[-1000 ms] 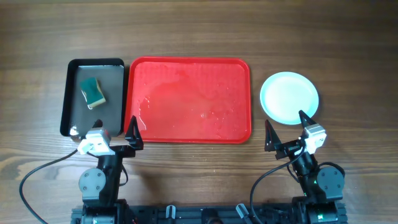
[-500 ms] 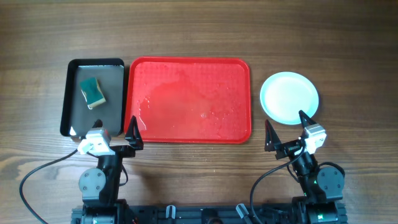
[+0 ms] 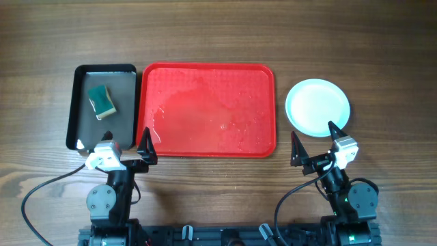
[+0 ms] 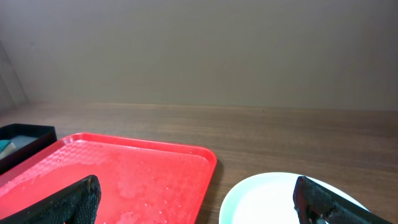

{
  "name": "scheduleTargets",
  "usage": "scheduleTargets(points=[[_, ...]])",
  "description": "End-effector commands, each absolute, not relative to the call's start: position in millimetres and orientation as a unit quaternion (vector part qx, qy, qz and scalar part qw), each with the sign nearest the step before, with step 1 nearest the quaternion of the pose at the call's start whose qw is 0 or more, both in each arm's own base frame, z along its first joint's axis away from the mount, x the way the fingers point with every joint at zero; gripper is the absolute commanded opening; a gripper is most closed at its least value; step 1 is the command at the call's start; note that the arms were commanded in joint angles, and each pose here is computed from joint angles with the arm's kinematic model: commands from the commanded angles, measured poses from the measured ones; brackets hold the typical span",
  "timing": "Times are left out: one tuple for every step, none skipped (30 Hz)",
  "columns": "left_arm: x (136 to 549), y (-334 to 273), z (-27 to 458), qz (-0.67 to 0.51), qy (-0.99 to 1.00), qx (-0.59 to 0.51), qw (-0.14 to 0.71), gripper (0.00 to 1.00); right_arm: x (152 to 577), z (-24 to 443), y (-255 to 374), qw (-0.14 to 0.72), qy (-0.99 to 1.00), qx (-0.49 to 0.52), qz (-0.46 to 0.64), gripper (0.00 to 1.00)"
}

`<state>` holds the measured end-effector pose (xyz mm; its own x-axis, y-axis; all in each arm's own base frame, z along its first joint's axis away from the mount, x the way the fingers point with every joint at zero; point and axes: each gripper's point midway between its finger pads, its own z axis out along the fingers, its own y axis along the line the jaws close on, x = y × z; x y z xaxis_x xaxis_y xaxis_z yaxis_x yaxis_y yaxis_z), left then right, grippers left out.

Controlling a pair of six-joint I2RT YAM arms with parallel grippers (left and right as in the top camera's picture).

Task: Clean dirty plates on tray and stack at the side

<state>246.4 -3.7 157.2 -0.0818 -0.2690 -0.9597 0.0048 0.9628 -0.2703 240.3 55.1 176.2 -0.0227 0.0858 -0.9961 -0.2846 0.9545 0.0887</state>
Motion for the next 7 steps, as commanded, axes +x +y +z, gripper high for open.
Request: scheduleTargets(points=[[246.0, -2.2, 157.1, -0.094, 0.727, -0.088, 0.674, 1.00, 239.0, 176.8, 59.0, 0.694, 0.701, -0.073, 0.146, 1.00], [246.0, -2.2, 157.1, -0.094, 0.727, -0.088, 0.674, 1.00, 239.0, 176.8, 59.0, 0.694, 0.701, -0.073, 0.146, 1.00], [246.0, -2.2, 157.1, -0.094, 0.727, -0.088, 0.674, 1.00, 239.0, 176.8, 59.0, 0.694, 0.701, -0.073, 0.146, 1.00], [246.0, -2.2, 157.1, -0.094, 0.727, -0.088, 0.674, 1.00, 239.0, 176.8, 59.0, 0.694, 0.701, -0.073, 0.146, 0.99], [246.0, -2.2, 156.9, -0.094, 0.727, -0.088, 0.674, 1.00, 239.0, 176.8, 59.0, 0.694, 0.701, -0.073, 0.146, 1.00], [246.0, -2.2, 157.1, -0.094, 0.727, -0.088, 0.674, 1.00, 239.0, 176.8, 59.0, 0.694, 0.701, -0.073, 0.146, 1.00], [246.0, -2.2, 156.9, -0.094, 0.727, -0.088, 0.674, 1.00, 239.0, 176.8, 59.0, 0.694, 0.701, -0.073, 0.146, 1.00]])
